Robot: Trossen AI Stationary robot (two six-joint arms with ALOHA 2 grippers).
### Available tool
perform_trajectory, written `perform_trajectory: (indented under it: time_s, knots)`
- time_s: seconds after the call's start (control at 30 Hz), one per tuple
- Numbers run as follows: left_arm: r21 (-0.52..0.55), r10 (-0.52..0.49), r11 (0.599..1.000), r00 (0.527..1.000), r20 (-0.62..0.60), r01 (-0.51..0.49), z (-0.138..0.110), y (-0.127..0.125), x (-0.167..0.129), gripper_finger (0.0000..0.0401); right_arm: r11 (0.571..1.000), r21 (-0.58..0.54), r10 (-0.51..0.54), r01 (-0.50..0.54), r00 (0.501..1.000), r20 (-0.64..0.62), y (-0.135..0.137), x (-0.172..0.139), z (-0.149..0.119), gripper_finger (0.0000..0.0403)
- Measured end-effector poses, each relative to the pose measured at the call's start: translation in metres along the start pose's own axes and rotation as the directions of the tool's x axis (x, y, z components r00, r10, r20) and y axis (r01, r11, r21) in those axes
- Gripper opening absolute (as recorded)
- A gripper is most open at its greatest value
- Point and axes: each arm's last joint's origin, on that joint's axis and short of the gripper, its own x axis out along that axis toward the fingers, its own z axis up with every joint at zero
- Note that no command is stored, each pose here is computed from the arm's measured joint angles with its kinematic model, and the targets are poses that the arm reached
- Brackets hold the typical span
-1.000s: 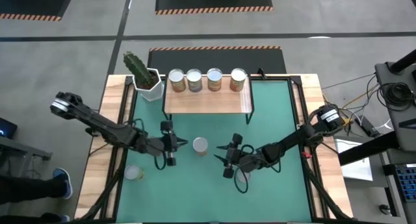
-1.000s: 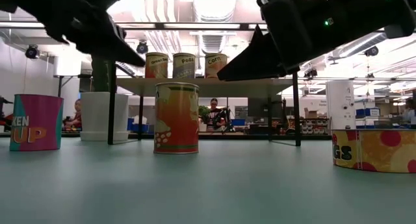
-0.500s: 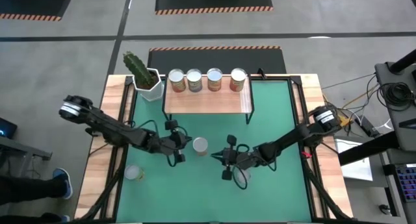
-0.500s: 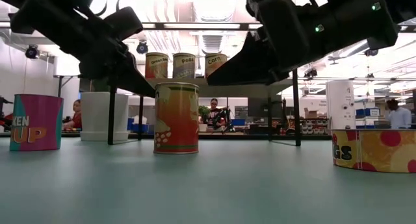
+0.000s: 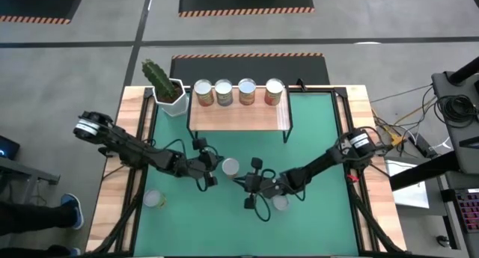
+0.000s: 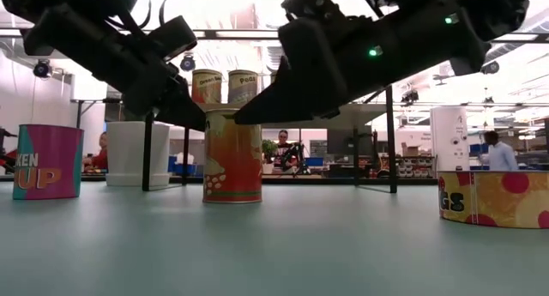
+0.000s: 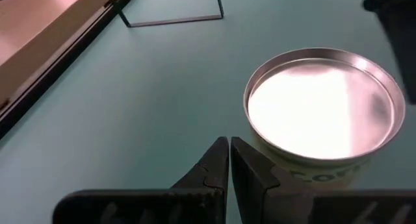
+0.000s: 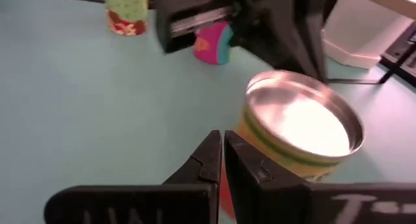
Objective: Pick and place cans onto a shelf
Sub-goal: Align the canned corn with the canned corn on the shelf
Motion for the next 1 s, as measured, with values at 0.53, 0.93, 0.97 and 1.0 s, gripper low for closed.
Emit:
perform_trajectory:
  time_s: [0.53,0.93,0.97,1.0]
  knots:
    - [-0.033,-0.142,0.989,0.990,-0.012,0.142,0.002,-0.004,-0.002,0.0000,0.998,-0.042,-0.045,0.041,0.996,-0.075,-0.006,-0.001,-0.004,0.0009]
    - [-0.105,-0.289,0.954,0.956,-0.050,0.283,0.005,-0.009,-0.004,0.0000,0.996,-0.076,-0.069,0.055,0.978,-0.199,-0.014,-0.016,0.000,0.0009]
    - [-0.107,-0.296,0.951,0.954,-0.046,0.290,0.007,-0.010,-0.004,0.0000,0.995,-0.086,-0.072,0.054,0.974,-0.213,-0.014,-0.017,-0.001,0.0009]
    - [-0.109,-0.301,0.949,0.953,-0.038,0.295,0.008,-0.011,-0.005,0.0000,0.994,-0.095,-0.077,0.057,0.971,-0.226,-0.015,-0.017,-0.002,0.0009]
